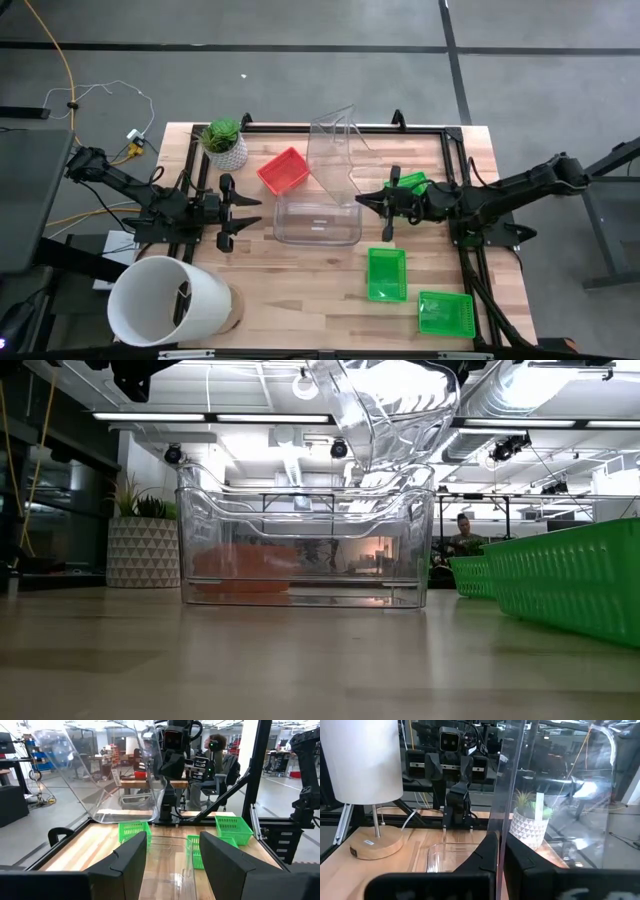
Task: Stack baskets by color
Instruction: Stack the top transparent bin on the bottom transparent bins
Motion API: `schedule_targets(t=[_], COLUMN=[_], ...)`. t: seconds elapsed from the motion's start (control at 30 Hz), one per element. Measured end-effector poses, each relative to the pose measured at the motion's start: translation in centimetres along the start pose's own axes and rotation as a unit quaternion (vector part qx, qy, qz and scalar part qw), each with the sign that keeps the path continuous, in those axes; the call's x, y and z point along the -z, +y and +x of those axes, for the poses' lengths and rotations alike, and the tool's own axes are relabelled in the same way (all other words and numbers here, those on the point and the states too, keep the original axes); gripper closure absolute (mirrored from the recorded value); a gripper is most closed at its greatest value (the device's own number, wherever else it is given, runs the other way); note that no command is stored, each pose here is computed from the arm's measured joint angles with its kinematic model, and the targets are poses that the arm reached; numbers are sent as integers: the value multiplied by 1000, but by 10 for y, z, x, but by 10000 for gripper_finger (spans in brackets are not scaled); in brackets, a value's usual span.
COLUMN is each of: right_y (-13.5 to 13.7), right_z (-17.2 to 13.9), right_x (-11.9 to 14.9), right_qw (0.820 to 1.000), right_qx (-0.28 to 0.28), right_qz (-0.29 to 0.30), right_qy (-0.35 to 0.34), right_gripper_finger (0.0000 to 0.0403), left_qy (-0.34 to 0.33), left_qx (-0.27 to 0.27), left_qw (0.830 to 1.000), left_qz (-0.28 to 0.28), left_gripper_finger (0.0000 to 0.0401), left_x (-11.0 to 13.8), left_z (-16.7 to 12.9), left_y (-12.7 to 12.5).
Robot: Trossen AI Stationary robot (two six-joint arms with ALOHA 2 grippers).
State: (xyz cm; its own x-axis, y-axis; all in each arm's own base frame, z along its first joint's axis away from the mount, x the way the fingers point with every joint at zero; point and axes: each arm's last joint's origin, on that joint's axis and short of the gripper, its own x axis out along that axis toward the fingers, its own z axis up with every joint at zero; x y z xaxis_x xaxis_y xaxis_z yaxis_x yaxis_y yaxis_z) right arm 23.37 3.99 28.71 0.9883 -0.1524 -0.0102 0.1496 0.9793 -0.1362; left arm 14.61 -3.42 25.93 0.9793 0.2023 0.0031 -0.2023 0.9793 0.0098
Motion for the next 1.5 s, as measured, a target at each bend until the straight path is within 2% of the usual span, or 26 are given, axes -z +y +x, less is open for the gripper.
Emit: schedule_targets(t=[0.2, 0.33, 0.47, 0.7, 0.87, 1.03, 1.2, 1.5], right_y=[5, 17, 32, 53, 61, 63, 64, 63], right_z=[4, 21, 46, 87, 103, 108, 107, 101], right_x=[-8, -25, -35, -32, -27, -25, -25, -20], right_qw=[1000, 998, 992, 957, 931, 915, 913, 897], right_qx=[-2, 6, -12, -29, -18, -12, -19, -29], right_qz=[13, -23, -56, -94, -103, -96, -72, -36], right_qy=[8, 52, 113, 272, 350, 391, 402, 440], right_gripper_finger=[403, 403, 403, 403, 403, 403, 403, 402], left_qy=[0, 0, 0, 1, 2, 2, 2, 2], left_qx=[-2, -2, -6, -6, -6, -6, -6, -6], left_qw=[1000, 1000, 1000, 1000, 1000, 1000, 1000, 1000], left_qz=[0, 0, 0, 1, 1, 1, 1, 1], left_gripper_finger=[229, 229, 229, 229, 229, 229, 229, 229], left_x=[0, 0, 0, 0, 0, 0, 0, 0], left_z=[0, 0, 0, 0, 0, 0, 0, 0], left_y=[0, 0, 0, 0, 0, 0, 0, 0])
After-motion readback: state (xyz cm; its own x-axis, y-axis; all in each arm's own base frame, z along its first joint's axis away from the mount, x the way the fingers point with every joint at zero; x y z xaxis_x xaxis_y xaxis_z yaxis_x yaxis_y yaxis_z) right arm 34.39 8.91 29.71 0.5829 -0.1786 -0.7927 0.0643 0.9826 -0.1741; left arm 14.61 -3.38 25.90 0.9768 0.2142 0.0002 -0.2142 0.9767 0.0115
